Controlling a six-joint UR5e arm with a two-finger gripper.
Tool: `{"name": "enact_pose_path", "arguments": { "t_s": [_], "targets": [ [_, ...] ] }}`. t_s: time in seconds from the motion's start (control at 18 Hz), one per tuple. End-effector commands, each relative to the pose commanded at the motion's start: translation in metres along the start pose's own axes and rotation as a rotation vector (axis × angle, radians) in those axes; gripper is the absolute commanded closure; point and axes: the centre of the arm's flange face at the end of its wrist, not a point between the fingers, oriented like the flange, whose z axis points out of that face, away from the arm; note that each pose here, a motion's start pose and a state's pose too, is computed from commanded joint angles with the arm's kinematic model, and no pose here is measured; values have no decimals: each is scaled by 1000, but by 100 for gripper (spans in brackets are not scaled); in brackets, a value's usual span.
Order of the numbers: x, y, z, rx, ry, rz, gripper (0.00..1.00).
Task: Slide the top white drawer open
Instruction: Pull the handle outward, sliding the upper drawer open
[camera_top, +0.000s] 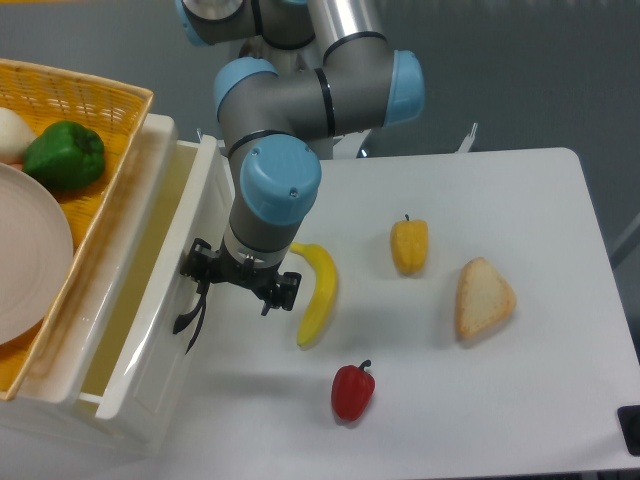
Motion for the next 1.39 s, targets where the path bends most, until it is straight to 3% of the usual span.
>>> {"name": "enact_pose_path", "arguments": {
  "t_s": [1.39],
  "targets": [
    [-50,6,-16,26,-15,-39,0]
  ]
}}
